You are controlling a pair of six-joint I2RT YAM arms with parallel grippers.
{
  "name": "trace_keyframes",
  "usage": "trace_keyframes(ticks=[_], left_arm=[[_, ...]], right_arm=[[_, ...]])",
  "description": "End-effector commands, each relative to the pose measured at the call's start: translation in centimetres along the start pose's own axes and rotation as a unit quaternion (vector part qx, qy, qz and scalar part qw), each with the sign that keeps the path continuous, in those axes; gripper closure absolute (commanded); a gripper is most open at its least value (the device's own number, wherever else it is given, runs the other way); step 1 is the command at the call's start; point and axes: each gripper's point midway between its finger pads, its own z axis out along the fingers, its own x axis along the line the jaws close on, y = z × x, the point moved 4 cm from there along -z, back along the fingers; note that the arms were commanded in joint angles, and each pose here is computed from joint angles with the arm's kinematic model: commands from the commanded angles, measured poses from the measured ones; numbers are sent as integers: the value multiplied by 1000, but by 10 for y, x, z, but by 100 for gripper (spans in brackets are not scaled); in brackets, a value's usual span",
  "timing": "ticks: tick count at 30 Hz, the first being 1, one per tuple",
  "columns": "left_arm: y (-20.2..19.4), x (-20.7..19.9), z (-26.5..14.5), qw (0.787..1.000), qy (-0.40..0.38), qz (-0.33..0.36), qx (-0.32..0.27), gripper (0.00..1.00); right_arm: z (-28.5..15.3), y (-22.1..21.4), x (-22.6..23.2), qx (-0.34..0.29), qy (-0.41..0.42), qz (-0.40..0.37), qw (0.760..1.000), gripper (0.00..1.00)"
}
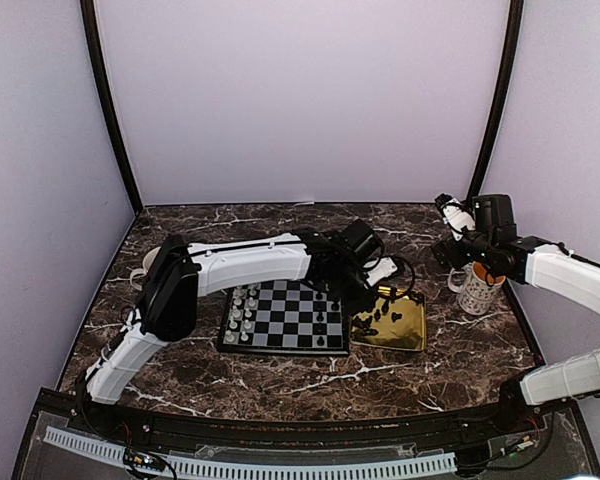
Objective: Set up the chess pieces on the board
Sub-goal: Pick up the rook from the storage box, then place the rook at h8.
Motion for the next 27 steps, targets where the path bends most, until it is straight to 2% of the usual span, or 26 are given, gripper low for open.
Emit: trace_keyframes(ticks=[1, 6, 11, 18, 27], left_arm=[[38, -18, -77, 997, -30, 31, -69, 92], [28, -29, -109, 996, -38, 34, -76, 92], [-3, -39, -124, 996, -54, 41, -51, 93], [-52, -46, -109, 996, -68, 50, 7, 93], [-53, -44, -92, 997, -61, 50, 0, 93]], right_arm=[[2, -1, 1, -3, 2, 0, 1000, 0], [3, -2, 2, -1, 4, -2, 1000, 0], [5, -2, 3, 1, 9, -4, 1000, 0], [6, -4, 7, 2, 19, -7, 1000, 0], [10, -6, 10, 9, 28, -9, 1000, 0]])
